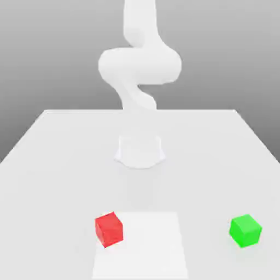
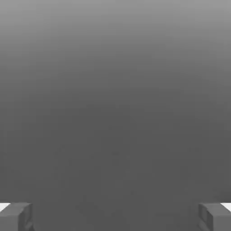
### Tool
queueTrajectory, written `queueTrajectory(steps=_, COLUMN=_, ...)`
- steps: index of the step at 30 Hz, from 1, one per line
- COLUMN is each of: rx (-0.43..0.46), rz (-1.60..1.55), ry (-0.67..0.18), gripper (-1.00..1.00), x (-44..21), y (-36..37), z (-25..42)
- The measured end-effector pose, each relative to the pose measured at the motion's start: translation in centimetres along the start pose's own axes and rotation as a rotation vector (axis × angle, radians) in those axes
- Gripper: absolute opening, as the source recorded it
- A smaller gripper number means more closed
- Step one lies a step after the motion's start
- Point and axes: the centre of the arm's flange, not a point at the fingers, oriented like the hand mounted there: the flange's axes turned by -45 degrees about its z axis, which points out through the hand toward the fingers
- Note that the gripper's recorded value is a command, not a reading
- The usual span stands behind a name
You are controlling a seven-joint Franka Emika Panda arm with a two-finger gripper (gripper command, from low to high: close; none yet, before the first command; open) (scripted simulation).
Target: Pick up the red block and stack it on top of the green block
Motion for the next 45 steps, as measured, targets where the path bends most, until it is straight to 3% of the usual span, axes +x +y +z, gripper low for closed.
queueTrajectory(steps=4, rx=-0.046, rz=-0.128, ry=-0.163, gripper=0.0, x=-2.9, y=0.7, z=10.4)
queueTrajectory(steps=9, rx=-0.03, rz=-0.26, ry=-0.354, gripper=0.0, x=-9.1, y=2.4, z=20.9)
queueTrajectory(steps=14, rx=0.058, rz=-0.371, ry=-0.524, gripper=0.0, x=-17.5, y=3.8, z=28.9)
queueTrajectory(steps=19, rx=0.208, rz=-0.455, ry=-0.65, gripper=0.0, x=-26.7, y=4.1, z=33.9)
queueTrajectory(steps=27, rx=0.256, rz=-0.476, ry=-0.674, gripper=0.0, x=-32.9, y=3.3, z=39.3)
queueTrajectory(steps=28, rx=0.256, rz=-0.477, ry=-0.675, gripper=-1.0, x=-33.4, y=3.3, z=39.7)
queueTrajectory(steps=35, rx=0.257, rz=-0.477, ry=-0.677, gripper=-1.0, x=-33.4, y=3.3, z=39.7)
queueTrajectory(steps=42, rx=0.257, rz=-0.476, ry=-0.676, gripper=-1.0, x=-29.7, y=3.7, z=35.5)
queueTrajectory(steps=45, rx=0.256, rz=-0.473, ry=-0.678, gripper=-1.0, x=-28.2, y=0.4, z=35.3)
